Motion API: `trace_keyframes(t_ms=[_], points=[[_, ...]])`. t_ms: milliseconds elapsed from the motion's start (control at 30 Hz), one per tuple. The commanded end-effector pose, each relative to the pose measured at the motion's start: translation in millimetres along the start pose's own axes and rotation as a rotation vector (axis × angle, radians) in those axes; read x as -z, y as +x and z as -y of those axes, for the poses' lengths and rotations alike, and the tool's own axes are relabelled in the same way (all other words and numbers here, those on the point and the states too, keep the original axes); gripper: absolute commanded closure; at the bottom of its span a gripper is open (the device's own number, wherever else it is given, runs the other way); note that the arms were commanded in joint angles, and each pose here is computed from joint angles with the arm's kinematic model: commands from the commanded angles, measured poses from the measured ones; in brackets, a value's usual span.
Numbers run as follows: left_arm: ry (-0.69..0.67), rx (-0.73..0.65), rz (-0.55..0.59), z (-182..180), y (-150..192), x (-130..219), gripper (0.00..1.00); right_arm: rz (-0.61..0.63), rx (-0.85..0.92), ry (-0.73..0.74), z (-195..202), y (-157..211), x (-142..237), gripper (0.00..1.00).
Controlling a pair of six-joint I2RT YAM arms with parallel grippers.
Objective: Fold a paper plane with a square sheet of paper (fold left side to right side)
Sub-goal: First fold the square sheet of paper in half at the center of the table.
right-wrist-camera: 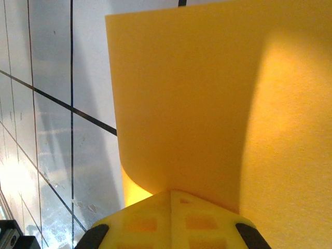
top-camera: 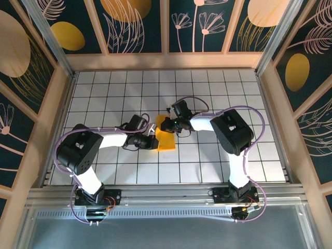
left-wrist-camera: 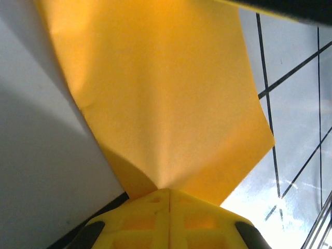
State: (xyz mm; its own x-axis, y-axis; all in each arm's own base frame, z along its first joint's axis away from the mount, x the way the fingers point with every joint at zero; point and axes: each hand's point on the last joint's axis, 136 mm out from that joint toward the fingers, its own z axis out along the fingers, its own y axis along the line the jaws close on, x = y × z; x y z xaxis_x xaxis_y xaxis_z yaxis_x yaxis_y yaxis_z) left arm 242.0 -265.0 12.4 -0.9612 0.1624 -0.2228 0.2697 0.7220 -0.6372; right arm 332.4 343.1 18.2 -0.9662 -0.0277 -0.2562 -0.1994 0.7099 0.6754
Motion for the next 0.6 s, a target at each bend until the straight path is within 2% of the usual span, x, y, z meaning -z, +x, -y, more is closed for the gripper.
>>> trace_keyframes(t_ms=[0,367,467,567], points=[[-0.04,0.059,-0.177,-13.1,58.8,1.7,0.93,-0.058,-0.051,0.158,49.4,25.9,-4.2,1.0],[-0.038,0.061,-0.165,-9.0,60.8,9.2,0.93,-0.064,-0.049,0.162,50.6,27.8,-4.3,1.0],[-0.037,0.053,-0.13,-1.7,49.9,15.3,0.93,-0.064,-0.046,0.157,49.2,27.8,-3.8,1.0],[-0.008,0.025,-0.057,16.6,23.6,27.9,0.93,-0.062,-0.044,0.154,48.1,27.5,-2.7,1.0]])
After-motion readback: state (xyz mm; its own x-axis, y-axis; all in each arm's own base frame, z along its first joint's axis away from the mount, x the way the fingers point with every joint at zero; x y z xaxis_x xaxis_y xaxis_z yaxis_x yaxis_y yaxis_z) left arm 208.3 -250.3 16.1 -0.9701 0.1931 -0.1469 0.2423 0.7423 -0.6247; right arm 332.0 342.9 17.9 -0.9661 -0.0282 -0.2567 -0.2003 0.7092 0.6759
